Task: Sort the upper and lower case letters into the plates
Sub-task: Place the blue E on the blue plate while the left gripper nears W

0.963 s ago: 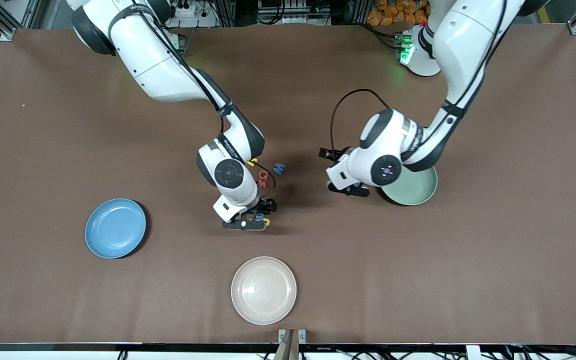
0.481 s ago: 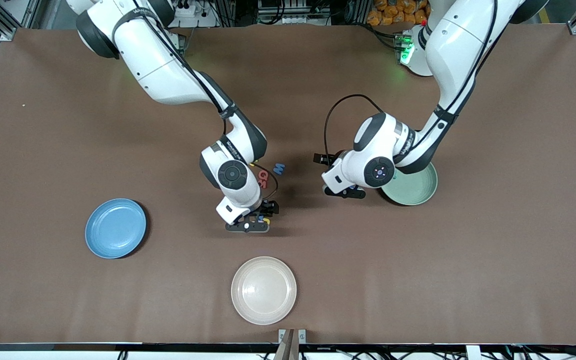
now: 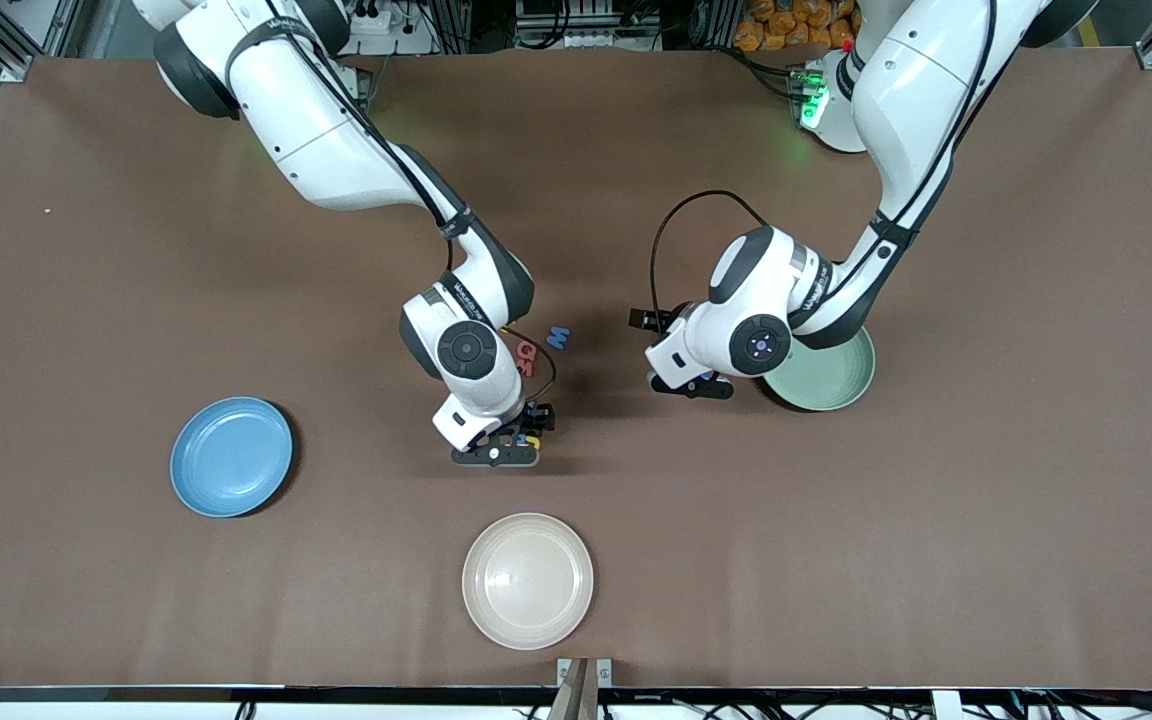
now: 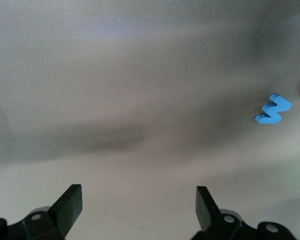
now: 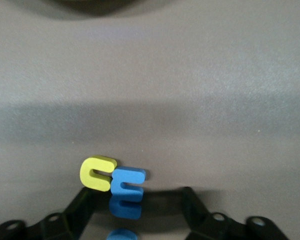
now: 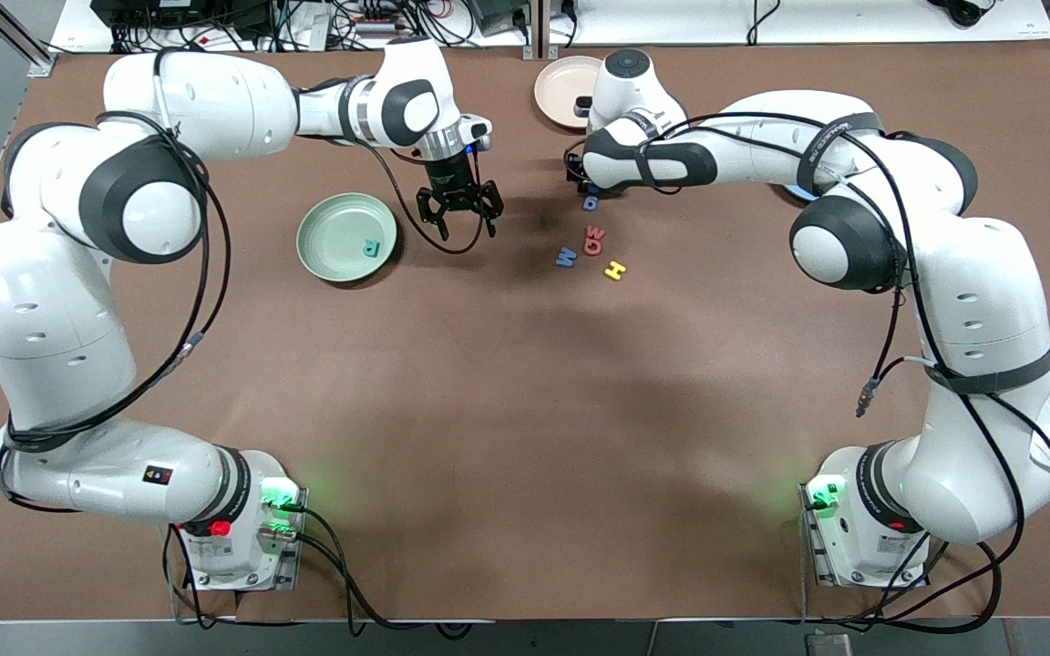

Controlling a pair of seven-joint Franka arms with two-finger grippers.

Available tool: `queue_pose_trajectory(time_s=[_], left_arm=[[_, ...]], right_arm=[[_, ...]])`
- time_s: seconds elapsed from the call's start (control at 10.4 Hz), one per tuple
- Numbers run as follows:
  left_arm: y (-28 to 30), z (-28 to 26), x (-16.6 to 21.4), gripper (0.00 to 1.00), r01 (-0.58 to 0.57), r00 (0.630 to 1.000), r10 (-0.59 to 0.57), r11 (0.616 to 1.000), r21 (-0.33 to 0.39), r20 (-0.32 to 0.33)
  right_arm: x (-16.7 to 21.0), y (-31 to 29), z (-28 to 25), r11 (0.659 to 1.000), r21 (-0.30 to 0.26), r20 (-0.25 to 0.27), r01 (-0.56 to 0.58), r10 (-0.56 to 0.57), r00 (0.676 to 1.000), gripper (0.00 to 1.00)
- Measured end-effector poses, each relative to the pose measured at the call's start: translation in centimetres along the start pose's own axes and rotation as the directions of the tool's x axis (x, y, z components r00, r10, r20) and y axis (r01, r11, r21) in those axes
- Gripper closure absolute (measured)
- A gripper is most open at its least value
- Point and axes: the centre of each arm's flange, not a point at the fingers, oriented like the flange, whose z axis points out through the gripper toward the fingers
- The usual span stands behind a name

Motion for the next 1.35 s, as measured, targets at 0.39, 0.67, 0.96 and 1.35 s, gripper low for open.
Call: queue_pose_trajectory(time_s=[0.39,0.67,0.96,1.35], left_arm=[[0.0,0.0,0.0,0.00,0.001,1.000,-0.001,1.000,0.000,0.000],[-0.1,0.0,0.1,0.00,-0.002,1.000,0.002,1.000,0.006,-0.003],[-0.2,0.0,0.2,0.00,-0.014,1.000,0.015,1.000,0.027,-0.015],[0.1,0.2,0.2,0.00,0.006,1.000,-0.005,1.000,0.024,-0.024]], right_arm=[[0.6,-0.1,-0.9,1.000,0.006,-0.014,-0.003,0.003,1.000,0.72],[4.3,4.2,-2.7,0.997,-0.005,-0.055,-0.074,0.074,0.996,0.72],[9.9,15.4,-7.1,0.977,-0.041,-0.051,-0.209,0.206,0.977,0.72],[13.1,35.0,-9.4,0.992,-0.105,0.072,-0.074,0.081,0.994,0.72]])
